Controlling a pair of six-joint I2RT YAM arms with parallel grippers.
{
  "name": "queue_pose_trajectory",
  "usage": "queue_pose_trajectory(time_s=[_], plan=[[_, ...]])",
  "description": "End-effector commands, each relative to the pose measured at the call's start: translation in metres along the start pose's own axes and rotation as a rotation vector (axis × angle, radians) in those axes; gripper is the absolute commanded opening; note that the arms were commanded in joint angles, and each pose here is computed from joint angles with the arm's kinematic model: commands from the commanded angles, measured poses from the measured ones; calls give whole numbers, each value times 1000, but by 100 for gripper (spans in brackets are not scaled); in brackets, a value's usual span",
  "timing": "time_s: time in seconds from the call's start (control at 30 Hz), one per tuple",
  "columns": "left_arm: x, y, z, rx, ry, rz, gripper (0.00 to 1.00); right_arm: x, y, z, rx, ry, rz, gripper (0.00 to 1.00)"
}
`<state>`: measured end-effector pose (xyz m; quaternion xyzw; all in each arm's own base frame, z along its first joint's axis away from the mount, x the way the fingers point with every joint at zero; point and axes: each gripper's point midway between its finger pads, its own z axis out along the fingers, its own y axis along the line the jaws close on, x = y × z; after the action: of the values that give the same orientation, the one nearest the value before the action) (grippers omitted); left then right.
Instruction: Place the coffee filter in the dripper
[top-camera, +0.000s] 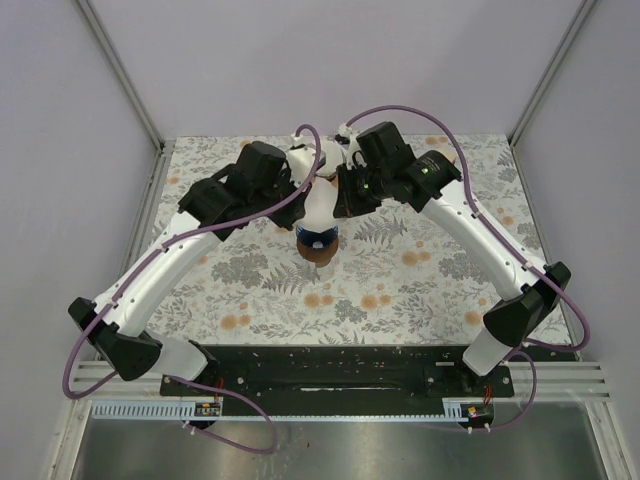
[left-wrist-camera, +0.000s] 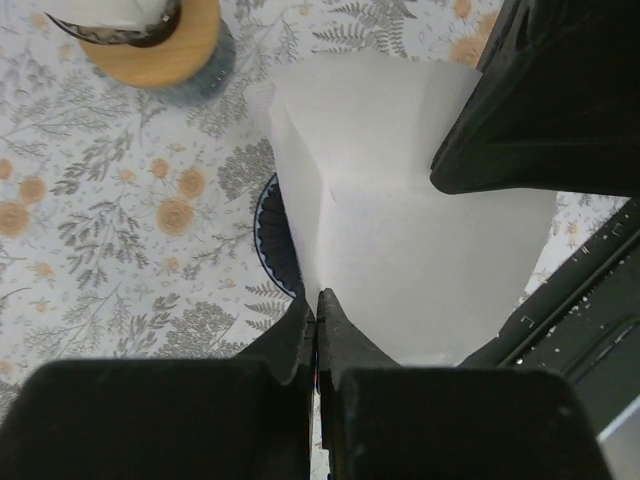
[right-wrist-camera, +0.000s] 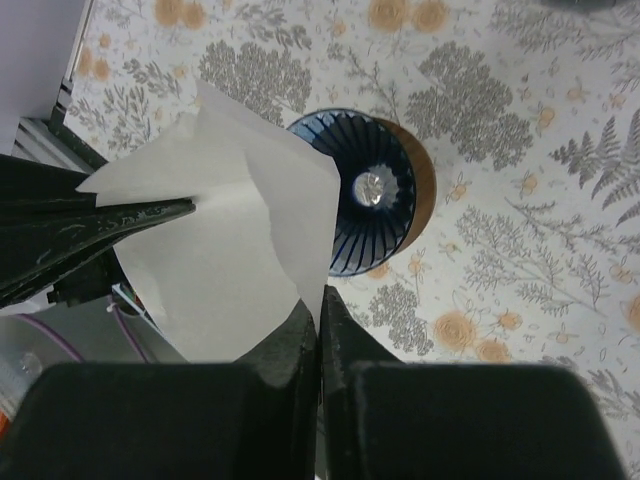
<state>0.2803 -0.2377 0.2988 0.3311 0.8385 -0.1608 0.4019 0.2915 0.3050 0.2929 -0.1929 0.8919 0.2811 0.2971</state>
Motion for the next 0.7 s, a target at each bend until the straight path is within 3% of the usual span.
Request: queue_pose_trajectory(time_s=[0.0,0.53,0.67], plan=[[7,-23,-13,118,5,-35,0,15,21,-25,-64,61,26,4],[44,2,20,100,138,-124,0,25,2,33,-19,150,6,5],[54,0,29,123,172,-121,0,27,-2,38,-4,159,3,11]])
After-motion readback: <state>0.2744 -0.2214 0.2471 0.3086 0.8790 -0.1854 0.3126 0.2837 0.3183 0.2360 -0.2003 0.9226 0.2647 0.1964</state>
